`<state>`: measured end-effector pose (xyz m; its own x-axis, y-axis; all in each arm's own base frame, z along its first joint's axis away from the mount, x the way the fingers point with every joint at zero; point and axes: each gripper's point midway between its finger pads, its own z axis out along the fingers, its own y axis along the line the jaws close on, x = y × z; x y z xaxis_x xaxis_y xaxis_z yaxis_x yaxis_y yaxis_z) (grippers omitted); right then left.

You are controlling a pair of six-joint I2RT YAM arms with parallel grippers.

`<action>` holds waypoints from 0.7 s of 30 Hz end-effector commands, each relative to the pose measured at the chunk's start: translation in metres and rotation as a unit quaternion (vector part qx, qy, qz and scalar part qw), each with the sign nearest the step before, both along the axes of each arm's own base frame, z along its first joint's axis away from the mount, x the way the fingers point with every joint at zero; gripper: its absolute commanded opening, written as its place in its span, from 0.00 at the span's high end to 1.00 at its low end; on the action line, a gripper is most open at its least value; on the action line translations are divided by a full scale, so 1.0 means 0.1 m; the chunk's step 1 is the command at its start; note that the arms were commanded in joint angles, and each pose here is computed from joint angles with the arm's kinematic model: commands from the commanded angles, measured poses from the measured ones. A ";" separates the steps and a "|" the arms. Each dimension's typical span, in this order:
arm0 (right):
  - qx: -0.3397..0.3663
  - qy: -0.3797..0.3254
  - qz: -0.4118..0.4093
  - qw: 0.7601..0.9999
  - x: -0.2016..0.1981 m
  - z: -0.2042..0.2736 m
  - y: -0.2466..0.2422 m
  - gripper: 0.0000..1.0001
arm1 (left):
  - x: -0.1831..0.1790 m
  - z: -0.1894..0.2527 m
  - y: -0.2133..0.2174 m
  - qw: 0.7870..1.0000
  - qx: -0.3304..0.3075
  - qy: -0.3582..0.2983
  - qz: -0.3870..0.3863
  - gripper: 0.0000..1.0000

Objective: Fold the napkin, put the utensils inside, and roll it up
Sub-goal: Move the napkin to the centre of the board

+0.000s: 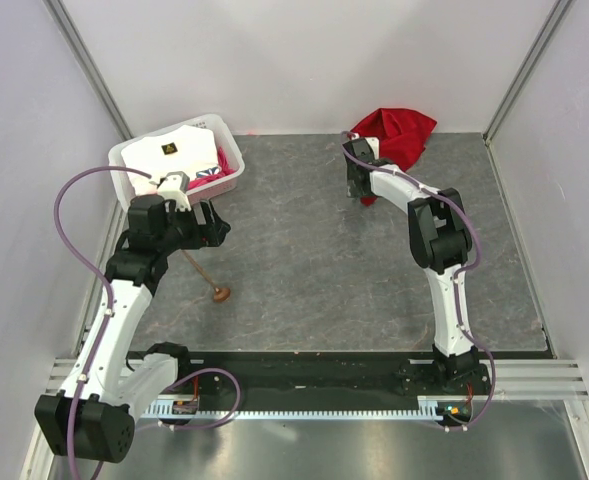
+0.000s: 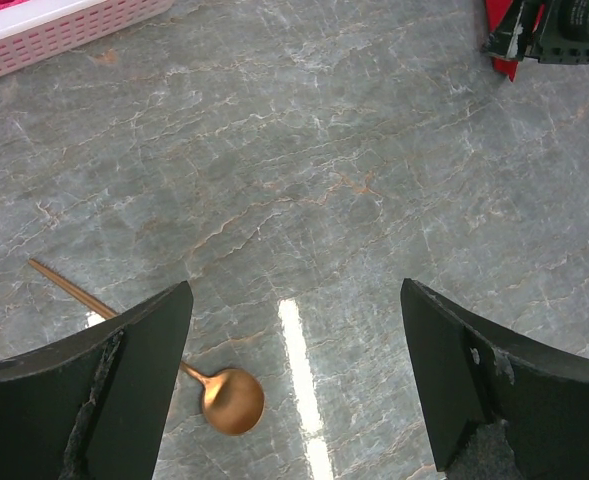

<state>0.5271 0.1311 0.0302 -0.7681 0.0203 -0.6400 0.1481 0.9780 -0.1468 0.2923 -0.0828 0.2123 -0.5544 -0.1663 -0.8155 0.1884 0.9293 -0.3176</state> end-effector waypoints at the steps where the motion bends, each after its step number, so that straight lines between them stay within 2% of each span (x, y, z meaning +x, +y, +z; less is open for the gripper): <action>1: 0.011 0.009 -0.003 1.000 0.05 -0.04 -0.06 0.49 | 0.01 0.06 -0.06 0.999 0.010 -0.020 -0.028 0.08; 3: 0.038 0.023 0.013 0.999 0.03 -0.10 -0.02 0.63 | -0.01 0.08 -0.08 0.999 0.008 -0.023 -0.031 0.08; 4: 0.045 0.021 0.022 0.999 0.02 -0.05 0.02 0.80 | -0.01 0.07 -0.08 0.999 0.008 -0.022 -0.032 0.08; 5: 0.058 0.030 0.037 0.997 -0.03 -0.08 0.07 0.87 | -0.01 0.09 -0.08 0.999 0.008 -0.024 -0.032 0.08; 6: 0.066 0.018 0.050 0.996 -0.02 0.04 0.12 0.99 | -0.02 0.09 -0.09 0.999 0.008 -0.025 -0.033 0.08; 8: 0.078 0.026 0.079 0.993 -0.15 0.08 0.27 1.00 | -0.02 0.11 -0.09 0.999 0.007 -0.027 -0.033 0.09; 9: 0.082 0.017 0.092 0.992 -0.20 0.26 0.33 1.00 | -0.03 0.12 -0.09 0.999 0.007 -0.030 -0.034 0.09; 11: 0.086 0.029 0.125 0.988 -0.46 0.31 0.56 1.00 | -0.04 0.14 -0.10 0.999 0.006 -0.034 -0.033 0.09; 12: 0.096 0.015 0.135 0.986 -0.56 0.53 0.66 1.00 | -0.04 0.15 -0.09 0.999 0.006 -0.035 -0.031 0.09; 14: 0.103 0.038 0.169 0.979 -0.98 0.49 0.96 1.00 | -0.05 0.17 -0.10 0.999 0.002 -0.038 -0.029 0.09; 15: 0.116 0.030 0.186 0.975 -1.14 0.67 1.08 1.00 | -0.04 0.18 -0.11 0.999 0.000 -0.037 -0.028 0.09; 16: 0.118 0.050 0.209 0.969 -1.46 0.57 1.31 1.00 | -0.05 0.20 -0.11 0.999 -0.006 -0.038 -0.025 0.09; 18: 0.133 0.049 0.231 0.963 -1.78 0.67 1.54 1.00 | -0.04 0.22 -0.13 0.999 -0.015 -0.037 -0.022 0.09; 19: 0.148 0.070 0.251 0.954 -2.08 0.61 1.75 0.99 | -0.05 0.24 -0.14 0.999 -0.023 -0.035 -0.020 0.09; 20: 0.156 0.073 0.258 0.951 -2.18 0.62 1.82 0.98 | -0.05 0.24 -0.15 0.999 -0.028 -0.033 -0.019 0.09; 21: 0.170 0.071 0.263 0.947 -2.26 0.70 1.89 0.87 | -0.05 0.23 -0.17 0.999 -0.040 -0.026 -0.016 0.10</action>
